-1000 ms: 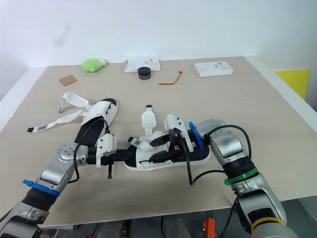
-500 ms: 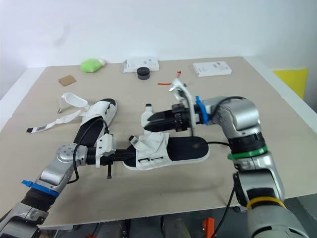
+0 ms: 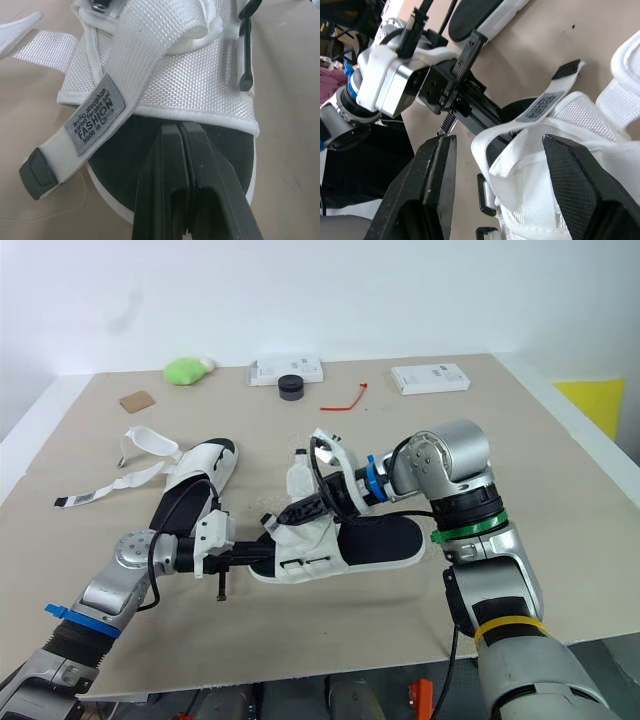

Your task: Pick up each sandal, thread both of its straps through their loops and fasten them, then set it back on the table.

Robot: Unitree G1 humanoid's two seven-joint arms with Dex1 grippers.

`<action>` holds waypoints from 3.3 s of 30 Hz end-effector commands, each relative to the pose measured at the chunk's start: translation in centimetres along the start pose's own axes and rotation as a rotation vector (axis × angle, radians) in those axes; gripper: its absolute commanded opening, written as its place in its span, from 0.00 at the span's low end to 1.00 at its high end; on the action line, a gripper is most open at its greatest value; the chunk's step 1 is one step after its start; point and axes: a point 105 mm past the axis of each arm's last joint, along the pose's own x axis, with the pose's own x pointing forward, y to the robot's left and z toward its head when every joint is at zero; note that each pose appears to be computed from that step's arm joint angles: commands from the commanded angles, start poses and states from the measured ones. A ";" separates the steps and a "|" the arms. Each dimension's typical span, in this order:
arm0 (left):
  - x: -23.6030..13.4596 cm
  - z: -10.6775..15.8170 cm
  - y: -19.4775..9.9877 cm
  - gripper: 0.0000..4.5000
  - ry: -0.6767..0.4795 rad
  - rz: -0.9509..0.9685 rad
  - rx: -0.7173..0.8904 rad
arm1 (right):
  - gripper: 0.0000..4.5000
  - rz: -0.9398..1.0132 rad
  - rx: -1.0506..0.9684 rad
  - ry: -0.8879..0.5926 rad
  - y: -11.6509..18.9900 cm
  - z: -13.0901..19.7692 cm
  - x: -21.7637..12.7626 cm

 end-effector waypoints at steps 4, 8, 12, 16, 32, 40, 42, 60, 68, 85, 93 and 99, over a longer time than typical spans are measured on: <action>0.2 -4.6 -1.7 0.00 0.146 -0.021 -0.120 | 0.67 0.009 0.000 0.020 0.4 0.1 0.9; 0.3 -4.5 -1.7 0.00 0.140 -0.018 -0.121 | 0.67 0.032 0.024 0.032 0.6 0.1 2.1; 0.3 -4.6 -1.8 0.00 0.141 -0.015 -0.122 | 0.67 0.037 0.032 0.037 0.7 0.4 2.5; 0.4 -4.7 -1.9 0.00 0.140 -0.010 -0.125 | 0.67 0.038 0.019 0.037 1.0 0.8 2.8; 0.6 -4.7 -2.2 0.00 0.134 -0.011 -0.122 | 0.01 0.135 -0.358 -0.126 3.9 1.2 -0.7; 0.4 -4.7 -2.3 0.00 0.140 -0.017 -0.126 | 0.01 0.179 -0.760 -0.399 6.1 -3.5 -3.0; 0.3 -4.7 -2.3 0.00 0.143 -0.023 -0.128 | 0.01 0.133 -0.832 -0.411 5.9 -4.2 -2.5; 0.0 -4.8 -2.1 0.00 0.160 -0.047 -0.130 | 0.01 -0.001 -1.927 -0.360 3.2 -8.6 -1.6; 0.0 -4.9 -2.0 0.00 0.162 -0.049 -0.133 | 0.01 0.003 -1.912 -0.202 1.3 -9.5 -1.9; 0.2 -4.8 -1.8 0.00 0.155 -0.049 -0.137 | 0.77 -0.042 -1.701 0.075 -0.5 -8.5 -6.9; -0.1 -4.7 -1.9 0.00 0.159 -0.059 -0.138 | 0.77 -0.118 -0.929 0.005 0.3 -6.5 -13.6; -0.1 -4.1 -2.1 0.00 0.158 -0.076 -0.124 | 0.77 0.105 -0.327 0.021 3.6 -10.5 -12.1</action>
